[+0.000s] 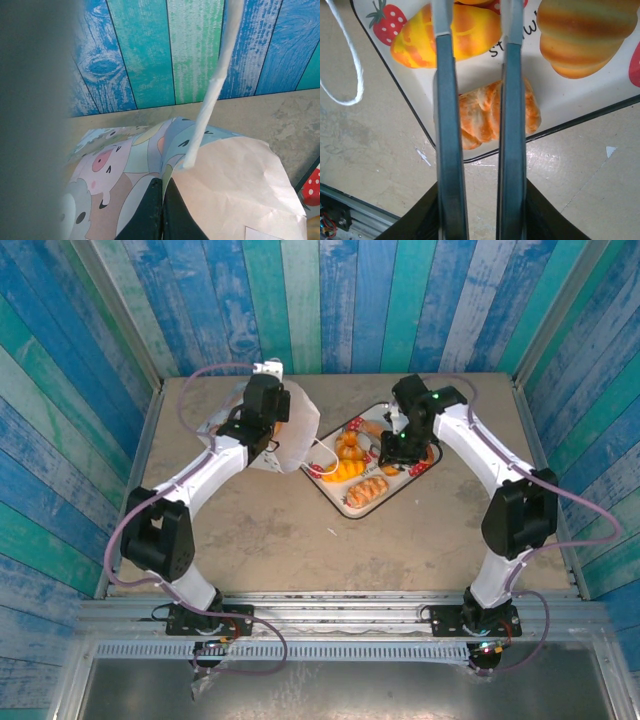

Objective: Take the fake bread out of the paper bag

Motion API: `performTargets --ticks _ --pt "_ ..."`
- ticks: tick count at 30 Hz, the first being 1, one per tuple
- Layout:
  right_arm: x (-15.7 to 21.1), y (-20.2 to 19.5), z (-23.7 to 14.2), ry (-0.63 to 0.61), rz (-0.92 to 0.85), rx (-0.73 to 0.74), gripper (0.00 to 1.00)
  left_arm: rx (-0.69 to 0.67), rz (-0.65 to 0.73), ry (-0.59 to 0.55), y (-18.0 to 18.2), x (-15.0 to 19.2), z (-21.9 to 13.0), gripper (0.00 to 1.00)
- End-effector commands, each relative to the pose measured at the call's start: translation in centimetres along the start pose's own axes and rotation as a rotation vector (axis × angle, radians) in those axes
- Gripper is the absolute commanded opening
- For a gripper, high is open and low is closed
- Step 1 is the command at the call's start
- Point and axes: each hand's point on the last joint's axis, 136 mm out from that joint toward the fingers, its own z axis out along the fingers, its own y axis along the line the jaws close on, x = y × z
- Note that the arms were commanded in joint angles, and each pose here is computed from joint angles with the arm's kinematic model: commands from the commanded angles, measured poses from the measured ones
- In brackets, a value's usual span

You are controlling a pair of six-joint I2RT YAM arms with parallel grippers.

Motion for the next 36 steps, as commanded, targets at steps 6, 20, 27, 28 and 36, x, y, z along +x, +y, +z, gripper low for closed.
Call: performTargets --ticks 6,20,27,28,36 --pt "0.5 4.3 -6.1 -0.115 -0.045 -0.141 0.34 0.083 0.043 -0.092 -0.3 -2.7 -3.0 0.0" --pt "1.8 15.0 -6.0 -0.116 -0.226 -0.264 0.37 0.146 0.071 -0.125 -1.1 -2.9 -4.0 0.0" --pt "1.3 16.9 -1.9 -0.077 -0.208 -0.268 0.38 0.155 0.084 -0.128 -1.1 -2.4 -4.4 0.0" --pt "1.3 16.9 -1.4 -0.074 -0.203 -0.26 0.37 0.156 0.088 -0.129 -1.1 -2.4 -4.5 0.0" --pt "1.0 17.4 2.8 -0.024 -0.148 -0.265 0.4 0.195 0.124 -0.149 -1.4 -1.9 -5.5 0.0"
